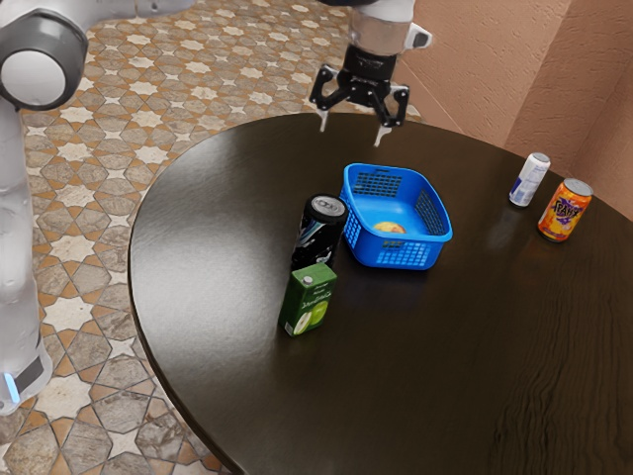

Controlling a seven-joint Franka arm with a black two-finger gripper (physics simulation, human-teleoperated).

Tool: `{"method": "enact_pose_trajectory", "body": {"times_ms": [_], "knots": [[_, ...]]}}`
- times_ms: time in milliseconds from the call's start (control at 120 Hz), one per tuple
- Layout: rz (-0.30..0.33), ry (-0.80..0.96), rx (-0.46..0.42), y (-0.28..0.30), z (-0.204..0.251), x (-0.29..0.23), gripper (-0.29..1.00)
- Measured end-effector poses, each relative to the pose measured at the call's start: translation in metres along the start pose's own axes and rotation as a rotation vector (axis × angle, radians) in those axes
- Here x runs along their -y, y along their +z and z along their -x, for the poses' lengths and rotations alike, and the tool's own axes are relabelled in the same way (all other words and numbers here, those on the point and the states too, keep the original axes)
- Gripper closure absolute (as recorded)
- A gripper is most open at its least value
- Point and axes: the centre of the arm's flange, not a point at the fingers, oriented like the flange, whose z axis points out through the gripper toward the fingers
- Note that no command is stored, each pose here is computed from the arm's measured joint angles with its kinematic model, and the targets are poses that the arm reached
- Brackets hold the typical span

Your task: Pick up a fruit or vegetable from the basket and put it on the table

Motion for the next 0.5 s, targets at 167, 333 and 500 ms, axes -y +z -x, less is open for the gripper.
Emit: {"method": "enact_pose_trajectory", "body": {"times_ms": [167,333,500], "knots": [[-0.002,-0.286,0.024,-0.001,0.001,0.001,0.0],[-0.008,-0.477,0.028,-0.001,-0.001,-0.002,0.0],[-0.014,-0.61,0.027,0.003,-0.006,-0.011,0.0]]}}
